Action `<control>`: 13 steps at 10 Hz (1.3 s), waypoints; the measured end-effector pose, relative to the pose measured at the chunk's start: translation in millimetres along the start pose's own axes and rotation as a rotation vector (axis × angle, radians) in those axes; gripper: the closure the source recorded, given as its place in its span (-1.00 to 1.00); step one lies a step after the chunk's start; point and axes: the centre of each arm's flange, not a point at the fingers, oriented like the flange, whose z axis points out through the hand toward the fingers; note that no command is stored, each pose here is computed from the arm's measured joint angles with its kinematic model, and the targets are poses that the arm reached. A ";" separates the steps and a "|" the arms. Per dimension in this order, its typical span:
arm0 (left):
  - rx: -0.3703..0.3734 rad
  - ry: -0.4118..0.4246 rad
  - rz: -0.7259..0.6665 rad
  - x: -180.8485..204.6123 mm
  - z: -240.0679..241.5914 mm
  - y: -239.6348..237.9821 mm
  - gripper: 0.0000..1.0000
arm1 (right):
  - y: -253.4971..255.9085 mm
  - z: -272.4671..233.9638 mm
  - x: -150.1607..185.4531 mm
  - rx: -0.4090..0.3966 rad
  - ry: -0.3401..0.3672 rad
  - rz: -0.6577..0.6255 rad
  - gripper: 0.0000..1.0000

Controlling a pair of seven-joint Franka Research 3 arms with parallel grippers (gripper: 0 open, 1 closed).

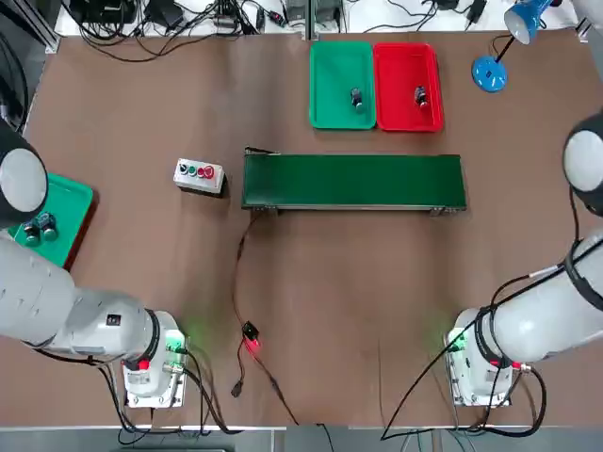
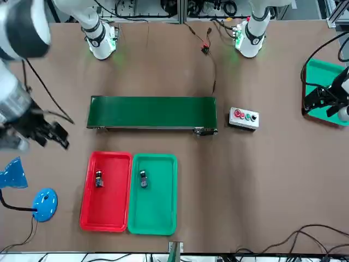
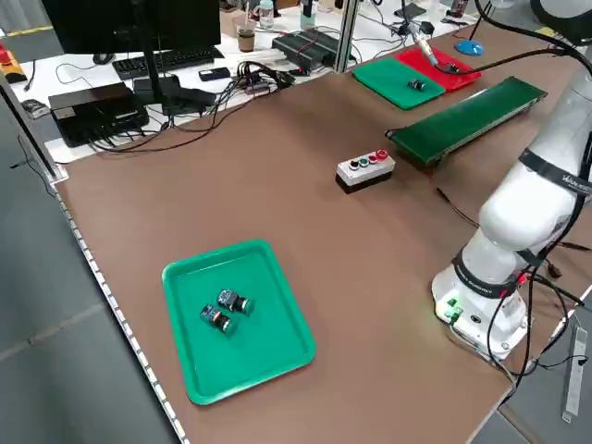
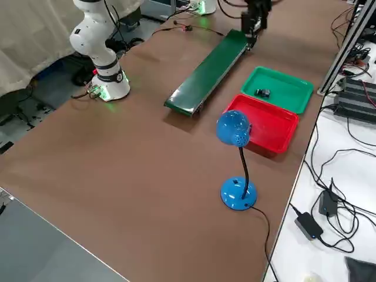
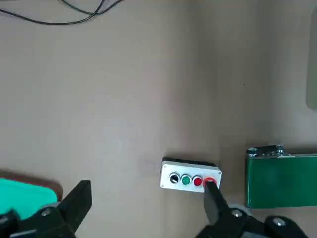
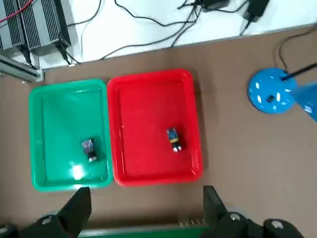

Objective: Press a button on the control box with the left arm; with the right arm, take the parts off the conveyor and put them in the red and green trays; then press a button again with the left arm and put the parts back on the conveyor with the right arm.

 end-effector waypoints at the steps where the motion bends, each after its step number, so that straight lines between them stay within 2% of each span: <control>1: 0.000 0.000 0.002 0.0 0.1 0.9 -1.00 | 8.8 -22.7 -11.1 0.008 -0.017 -0.013 -0.99; 3: -0.001 -0.001 0.007 0.2 0.3 4.0 -1.00 | 40.8 -59.8 -36.6 0.072 -0.097 -0.061 -0.99; 5: -0.001 -0.001 0.007 0.1 0.3 4.0 -1.00 | 69.2 -76.1 -49.8 0.097 -0.107 -0.090 -0.99; 9: -0.001 -0.002 0.009 0.0 0.5 5.0 -1.00 | 78.6 -64.5 -51.4 0.095 -0.125 -0.108 -0.99; 10: -0.001 -0.002 0.010 0.0 0.5 5.7 -1.00 | 90.8 -65.0 -50.6 0.088 -0.126 -0.093 -0.99; 13: -0.002 -0.021 0.014 -2.1 1.9 8.3 -1.00 | 117.2 -66.4 -49.2 -0.040 -0.124 -0.138 -0.99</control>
